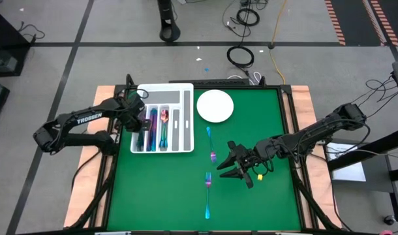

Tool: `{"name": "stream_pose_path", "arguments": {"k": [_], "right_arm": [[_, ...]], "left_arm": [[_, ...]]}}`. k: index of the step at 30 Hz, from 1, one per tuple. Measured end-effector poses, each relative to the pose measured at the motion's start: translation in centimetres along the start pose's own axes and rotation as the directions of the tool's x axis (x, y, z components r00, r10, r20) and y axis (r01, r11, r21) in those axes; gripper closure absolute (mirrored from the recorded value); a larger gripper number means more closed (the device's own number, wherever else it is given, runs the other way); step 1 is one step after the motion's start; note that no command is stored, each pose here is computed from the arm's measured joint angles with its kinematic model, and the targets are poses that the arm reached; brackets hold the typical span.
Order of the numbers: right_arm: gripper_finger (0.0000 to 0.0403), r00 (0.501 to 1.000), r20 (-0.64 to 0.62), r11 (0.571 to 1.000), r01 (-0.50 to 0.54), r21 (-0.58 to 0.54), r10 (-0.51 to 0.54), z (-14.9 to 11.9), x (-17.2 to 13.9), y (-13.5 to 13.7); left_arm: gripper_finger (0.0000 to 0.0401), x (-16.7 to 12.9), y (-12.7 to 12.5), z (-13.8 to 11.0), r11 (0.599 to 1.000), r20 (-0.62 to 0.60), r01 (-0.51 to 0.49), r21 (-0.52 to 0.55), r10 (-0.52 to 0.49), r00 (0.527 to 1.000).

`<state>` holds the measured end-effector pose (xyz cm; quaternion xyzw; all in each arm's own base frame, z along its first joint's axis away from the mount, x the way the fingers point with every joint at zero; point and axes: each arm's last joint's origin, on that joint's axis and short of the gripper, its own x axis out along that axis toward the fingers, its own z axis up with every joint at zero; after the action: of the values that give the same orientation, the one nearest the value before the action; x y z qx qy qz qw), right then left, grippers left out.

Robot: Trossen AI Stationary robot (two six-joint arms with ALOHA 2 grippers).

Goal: Sort silverware
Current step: Put the blue fork into the silverware tray

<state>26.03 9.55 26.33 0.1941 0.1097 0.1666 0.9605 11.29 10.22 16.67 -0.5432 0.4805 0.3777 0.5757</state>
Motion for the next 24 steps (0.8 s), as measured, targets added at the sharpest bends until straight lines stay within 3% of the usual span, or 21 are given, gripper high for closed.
{"name": "stream_pose_path", "arguments": {"k": [8, 11, 24], "right_arm": [[0.0266, 1.000, 0.000, 1.000, 0.000, 0.000, 0.000, 0.0, 0.0, 0.0], [0.0266, 1.000, 0.000, 1.000, 0.000, 0.000, 0.000, 0.0, 0.0, 0.0], [0.0266, 1.000, -0.002, 1.000, 0.000, 0.000, 0.000, 0.0, 0.0, 0.0]], "left_arm": [[0.0278, 0.0, -0.1, 0.0, 1.000, -0.012, 0.016, 0.005, -0.016, 1.000], [0.0255, -0.7, -0.4, 0.3, 0.998, 0.005, 0.027, 0.061, -0.027, 1.000], [0.0245, -6.4, -3.5, 1.2, 0.981, 0.077, 0.076, 0.181, -0.091, 0.993]]}}
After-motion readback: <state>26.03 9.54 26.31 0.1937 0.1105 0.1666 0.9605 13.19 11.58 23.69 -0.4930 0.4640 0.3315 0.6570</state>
